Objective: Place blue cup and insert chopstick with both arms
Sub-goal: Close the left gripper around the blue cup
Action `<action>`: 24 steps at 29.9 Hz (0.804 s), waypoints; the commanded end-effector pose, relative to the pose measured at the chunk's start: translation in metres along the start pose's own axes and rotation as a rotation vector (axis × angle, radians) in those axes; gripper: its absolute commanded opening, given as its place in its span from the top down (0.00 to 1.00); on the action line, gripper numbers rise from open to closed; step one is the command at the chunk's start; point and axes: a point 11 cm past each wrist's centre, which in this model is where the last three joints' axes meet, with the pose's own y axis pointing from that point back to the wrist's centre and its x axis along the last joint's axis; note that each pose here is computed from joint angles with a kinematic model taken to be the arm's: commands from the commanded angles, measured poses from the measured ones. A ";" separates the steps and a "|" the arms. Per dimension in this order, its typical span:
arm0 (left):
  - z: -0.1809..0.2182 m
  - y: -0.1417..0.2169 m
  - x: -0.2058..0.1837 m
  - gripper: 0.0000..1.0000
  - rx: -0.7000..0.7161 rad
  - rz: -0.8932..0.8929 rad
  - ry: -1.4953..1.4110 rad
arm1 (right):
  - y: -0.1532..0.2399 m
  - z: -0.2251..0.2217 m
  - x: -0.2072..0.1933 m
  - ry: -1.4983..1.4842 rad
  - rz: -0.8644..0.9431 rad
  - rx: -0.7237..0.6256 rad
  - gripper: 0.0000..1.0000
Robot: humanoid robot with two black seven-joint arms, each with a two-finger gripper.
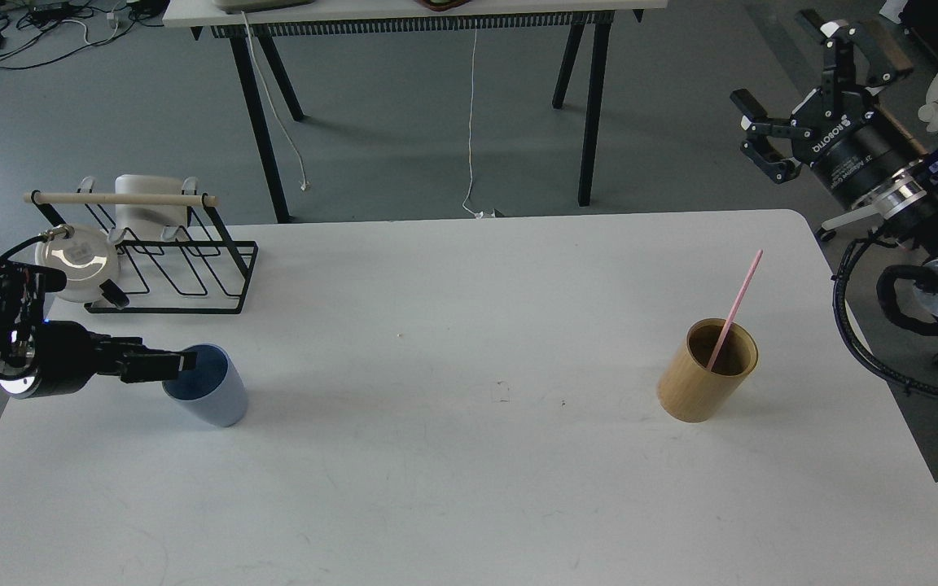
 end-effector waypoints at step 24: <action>0.000 -0.005 -0.007 0.38 -0.003 0.023 -0.014 | 0.005 0.004 0.002 -0.005 0.009 -0.008 0.01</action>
